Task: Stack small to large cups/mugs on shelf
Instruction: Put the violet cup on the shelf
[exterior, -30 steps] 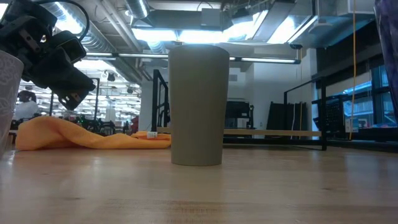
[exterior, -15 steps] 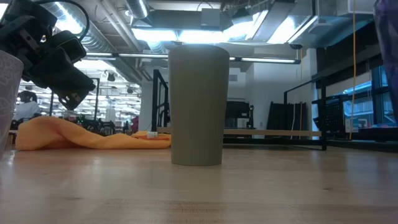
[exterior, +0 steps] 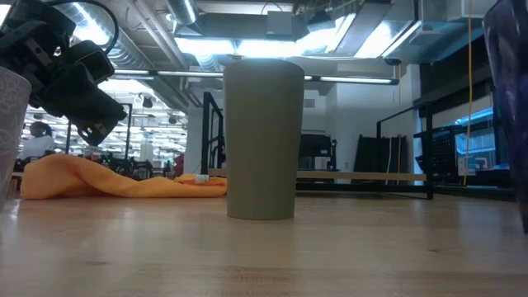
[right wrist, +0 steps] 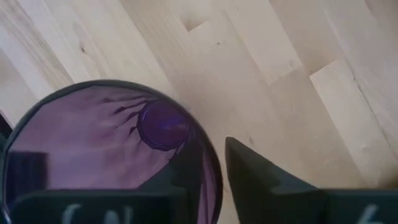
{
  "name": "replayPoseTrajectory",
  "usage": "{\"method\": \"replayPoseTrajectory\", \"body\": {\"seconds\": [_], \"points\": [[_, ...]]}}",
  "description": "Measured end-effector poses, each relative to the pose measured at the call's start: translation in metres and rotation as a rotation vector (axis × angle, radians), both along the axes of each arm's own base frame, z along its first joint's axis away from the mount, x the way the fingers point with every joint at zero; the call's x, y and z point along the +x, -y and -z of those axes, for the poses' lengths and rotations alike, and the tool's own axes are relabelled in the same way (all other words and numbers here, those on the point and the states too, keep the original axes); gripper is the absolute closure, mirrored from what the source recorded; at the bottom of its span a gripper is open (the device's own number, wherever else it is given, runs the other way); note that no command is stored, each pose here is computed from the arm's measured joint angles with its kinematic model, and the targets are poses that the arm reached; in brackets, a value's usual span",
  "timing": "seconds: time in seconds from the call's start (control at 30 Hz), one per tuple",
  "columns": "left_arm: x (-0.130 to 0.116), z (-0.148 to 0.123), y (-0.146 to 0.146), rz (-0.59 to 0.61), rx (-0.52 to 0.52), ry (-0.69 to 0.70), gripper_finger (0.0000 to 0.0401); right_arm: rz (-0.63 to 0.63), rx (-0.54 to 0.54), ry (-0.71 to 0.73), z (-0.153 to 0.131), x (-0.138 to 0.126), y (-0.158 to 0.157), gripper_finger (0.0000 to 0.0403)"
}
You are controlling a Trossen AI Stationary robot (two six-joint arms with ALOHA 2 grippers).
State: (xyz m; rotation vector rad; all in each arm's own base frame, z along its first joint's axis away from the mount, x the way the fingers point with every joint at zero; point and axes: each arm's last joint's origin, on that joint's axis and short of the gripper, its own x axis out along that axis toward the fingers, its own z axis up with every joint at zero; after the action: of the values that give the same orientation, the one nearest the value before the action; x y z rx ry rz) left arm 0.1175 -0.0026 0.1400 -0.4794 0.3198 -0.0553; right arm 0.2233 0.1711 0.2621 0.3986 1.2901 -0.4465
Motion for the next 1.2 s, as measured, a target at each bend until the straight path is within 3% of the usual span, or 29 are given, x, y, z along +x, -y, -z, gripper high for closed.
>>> {"method": "replayPoseTrajectory", "body": {"seconds": [0.27, 0.8, 1.2], "points": [[0.000, 0.000, 0.000, 0.000, 0.000, 0.000, 0.0360, 0.000, 0.005, 0.005, 0.000, 0.000, 0.000, 0.0390], [0.000, 0.000, 0.000, 0.000, 0.000, 0.000, 0.0360, 0.010, 0.007, 0.038, -0.019, 0.017, 0.016, 0.0388], [0.000, 0.000, 0.000, 0.000, 0.000, 0.000, 0.0360, 0.063, -0.139, 0.060, -0.055, 0.026, 0.065, 0.0389]]}}
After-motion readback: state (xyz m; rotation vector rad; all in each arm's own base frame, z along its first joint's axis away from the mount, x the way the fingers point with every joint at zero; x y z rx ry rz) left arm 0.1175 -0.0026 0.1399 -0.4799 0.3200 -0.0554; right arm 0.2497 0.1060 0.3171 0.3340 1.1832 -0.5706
